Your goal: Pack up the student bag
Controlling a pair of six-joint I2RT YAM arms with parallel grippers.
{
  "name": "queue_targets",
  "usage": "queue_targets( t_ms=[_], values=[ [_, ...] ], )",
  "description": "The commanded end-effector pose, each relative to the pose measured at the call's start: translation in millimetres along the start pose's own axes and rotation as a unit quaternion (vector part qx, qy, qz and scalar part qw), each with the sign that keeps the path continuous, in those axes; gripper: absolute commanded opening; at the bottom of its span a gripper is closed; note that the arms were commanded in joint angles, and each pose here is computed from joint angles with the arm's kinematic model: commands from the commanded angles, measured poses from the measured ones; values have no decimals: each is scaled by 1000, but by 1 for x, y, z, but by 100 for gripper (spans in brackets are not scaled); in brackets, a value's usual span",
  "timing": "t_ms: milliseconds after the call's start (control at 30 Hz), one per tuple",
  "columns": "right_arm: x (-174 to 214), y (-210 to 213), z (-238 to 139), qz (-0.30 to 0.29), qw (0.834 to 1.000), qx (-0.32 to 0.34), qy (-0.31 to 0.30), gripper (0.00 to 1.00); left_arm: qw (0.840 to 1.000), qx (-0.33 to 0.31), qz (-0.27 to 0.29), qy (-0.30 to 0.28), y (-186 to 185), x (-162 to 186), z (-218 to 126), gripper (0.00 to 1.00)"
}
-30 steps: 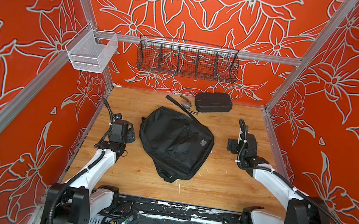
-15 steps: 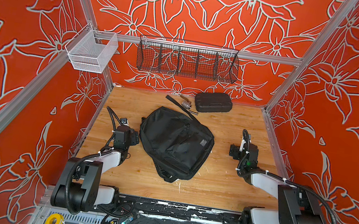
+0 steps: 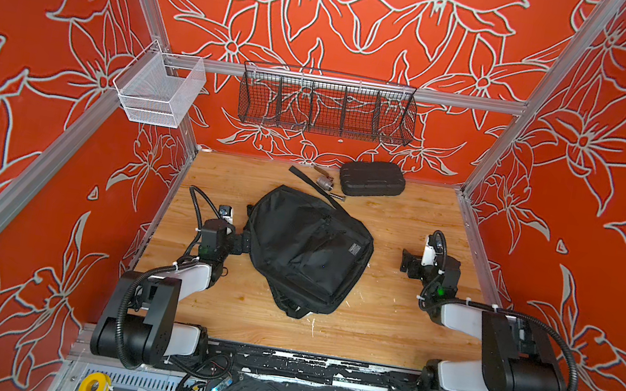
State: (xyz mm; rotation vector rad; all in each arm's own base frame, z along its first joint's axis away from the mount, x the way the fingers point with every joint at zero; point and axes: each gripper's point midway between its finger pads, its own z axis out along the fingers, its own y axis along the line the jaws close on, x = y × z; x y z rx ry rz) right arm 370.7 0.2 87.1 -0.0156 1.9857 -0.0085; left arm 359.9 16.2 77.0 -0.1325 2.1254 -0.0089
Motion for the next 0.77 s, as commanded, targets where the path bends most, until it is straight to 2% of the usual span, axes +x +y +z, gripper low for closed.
queue_targets(
  t_ms=[0, 733],
  values=[
    [-7, 6, 0, -8, 1000, -19, -14, 98, 1000, 3, 6, -10, -3, -9, 2, 97],
    [-8, 5, -1, -9, 1000, -17, -17, 97, 1000, 2, 6, -10, -2, -9, 2, 97]
  ],
)
